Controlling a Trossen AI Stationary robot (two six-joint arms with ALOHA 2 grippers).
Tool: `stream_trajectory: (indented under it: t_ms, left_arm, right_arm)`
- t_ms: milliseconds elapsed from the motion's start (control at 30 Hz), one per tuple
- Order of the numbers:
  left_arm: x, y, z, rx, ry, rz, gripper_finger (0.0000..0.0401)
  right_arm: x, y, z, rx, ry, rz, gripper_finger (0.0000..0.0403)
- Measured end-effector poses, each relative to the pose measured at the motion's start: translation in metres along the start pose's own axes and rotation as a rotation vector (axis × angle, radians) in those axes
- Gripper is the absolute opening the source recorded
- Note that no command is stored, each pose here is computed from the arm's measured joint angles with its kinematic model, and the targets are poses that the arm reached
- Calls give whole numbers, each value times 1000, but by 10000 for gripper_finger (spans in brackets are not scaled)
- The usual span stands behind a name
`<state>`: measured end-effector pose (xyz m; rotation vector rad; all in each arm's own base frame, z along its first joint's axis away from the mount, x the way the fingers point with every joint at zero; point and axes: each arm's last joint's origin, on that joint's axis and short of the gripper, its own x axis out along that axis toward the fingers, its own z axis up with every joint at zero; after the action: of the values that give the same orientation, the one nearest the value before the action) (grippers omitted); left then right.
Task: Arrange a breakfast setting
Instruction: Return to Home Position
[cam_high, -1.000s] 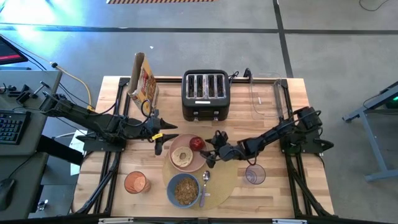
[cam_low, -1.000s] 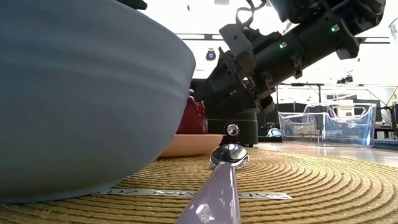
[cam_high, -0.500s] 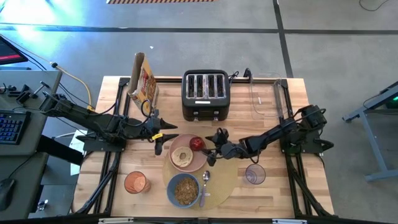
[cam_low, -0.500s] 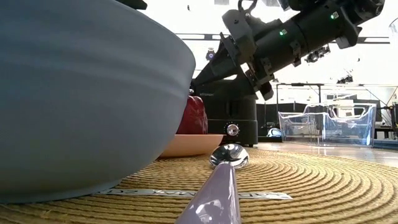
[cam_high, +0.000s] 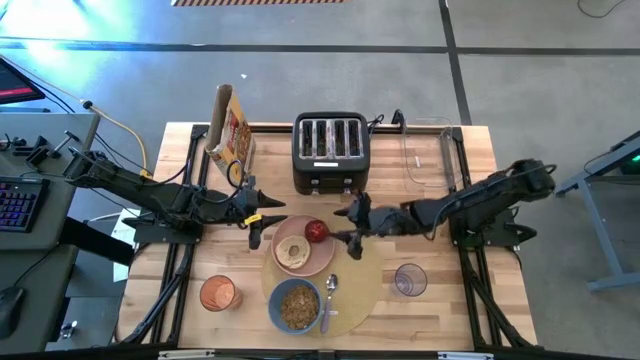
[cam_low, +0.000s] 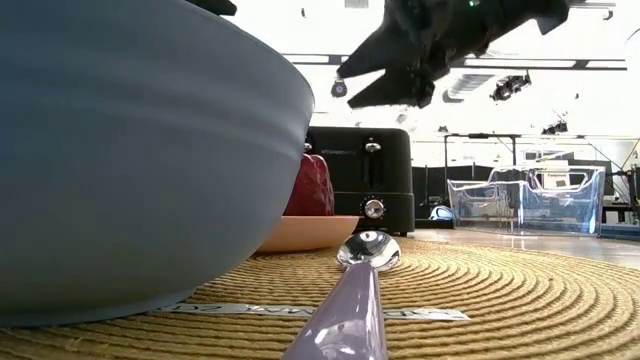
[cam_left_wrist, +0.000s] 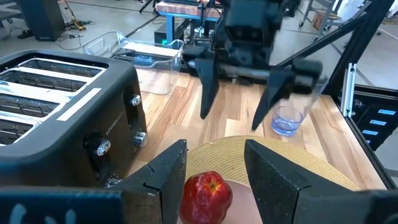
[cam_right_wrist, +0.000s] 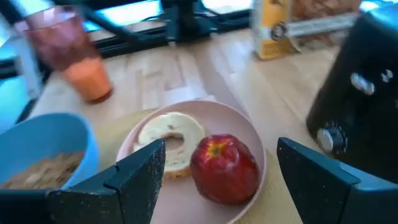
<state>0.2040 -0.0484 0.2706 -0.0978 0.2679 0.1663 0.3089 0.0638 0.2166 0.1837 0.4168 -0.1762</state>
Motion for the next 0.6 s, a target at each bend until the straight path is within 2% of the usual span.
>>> stream_trajectory:
  t_ms: [100,367,500,600]
  left_arm:
    - [0,0,0,0,0,0,151]
    - [0,0,0,0,0,0,151]
    - [0,0,0,0,0,0,151]
    - [0,0,0,0,0,0,151]
  right_arm:
    - [-13,-12,14,-72,8,68,287]
    - [-65,-38,39,-224,-12,63,287]
    - [-88,-60,8,-262,-106,73,287]
    - [-103,-76,-20,-165,-219,68,287]
